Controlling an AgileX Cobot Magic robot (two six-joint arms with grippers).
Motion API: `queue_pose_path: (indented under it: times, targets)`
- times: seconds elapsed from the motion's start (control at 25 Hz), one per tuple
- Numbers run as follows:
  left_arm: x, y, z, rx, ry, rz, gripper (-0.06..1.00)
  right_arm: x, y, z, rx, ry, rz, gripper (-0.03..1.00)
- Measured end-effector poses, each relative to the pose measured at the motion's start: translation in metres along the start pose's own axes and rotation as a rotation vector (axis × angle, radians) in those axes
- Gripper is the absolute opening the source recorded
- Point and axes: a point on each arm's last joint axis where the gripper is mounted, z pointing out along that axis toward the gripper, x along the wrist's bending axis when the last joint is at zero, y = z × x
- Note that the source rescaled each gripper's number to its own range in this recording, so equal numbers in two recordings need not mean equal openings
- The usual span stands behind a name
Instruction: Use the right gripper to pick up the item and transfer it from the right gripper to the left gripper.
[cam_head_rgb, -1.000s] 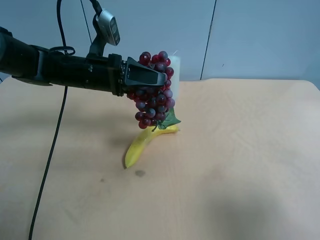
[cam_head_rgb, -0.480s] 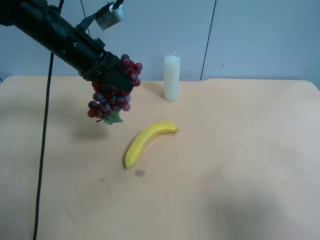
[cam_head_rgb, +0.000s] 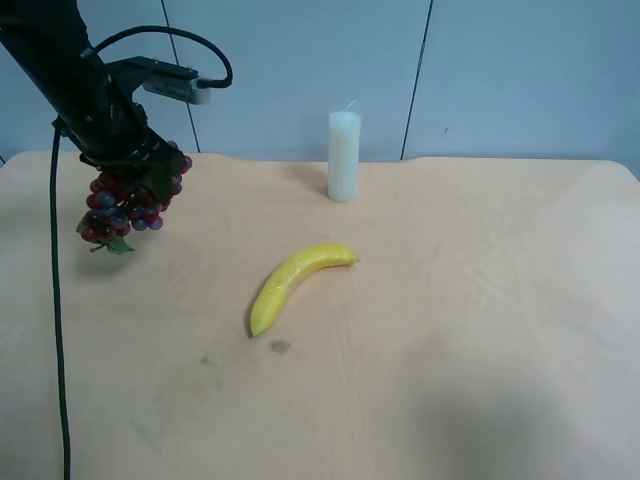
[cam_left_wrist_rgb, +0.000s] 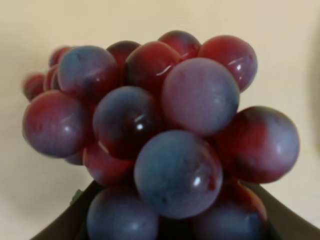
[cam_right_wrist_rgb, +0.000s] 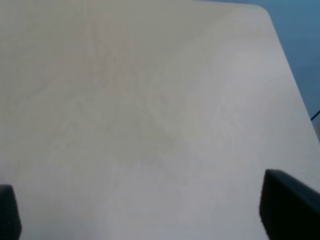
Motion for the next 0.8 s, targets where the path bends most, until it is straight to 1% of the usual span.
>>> queue_pose_path:
  times: [0.2,0.48,0.64,0.68,0.72,0.76,0.8]
  targets:
    - [0.0,0.002,0.011,-0.001,-0.002,-0.019,0.01,0.0,0.0,0.0,0.0,0.0,0.0,0.9]
    - [0.001,0.001,0.063,0.066,-0.014,-0.026,0.0,0.0,0.0,0.0,0.0,0.0,0.0,0.9]
    - [0.001,-0.002,0.082,0.106,-0.022,-0.001,0.0,0.0,0.0,0.0,0.0,0.0,0.0,0.9]
    - [0.001,-0.003,0.084,0.111,-0.023,0.002,0.03,0.0,0.0,0.0,0.0,0.0,0.0,0.9]
    - [0.001,-0.003,0.085,0.113,-0.023,0.004,0.12,0.0,0.0,0.0,0.0,0.0,0.0,0.9]
    - [0.001,-0.003,0.085,0.113,-0.023,0.004,0.29,0.0,0.0,0.0,0.0,0.0,0.0,0.9]
    - [0.001,-0.003,0.085,0.109,-0.022,0.004,0.49,0.0,0.0,0.0,0.0,0.0,0.0,0.9]
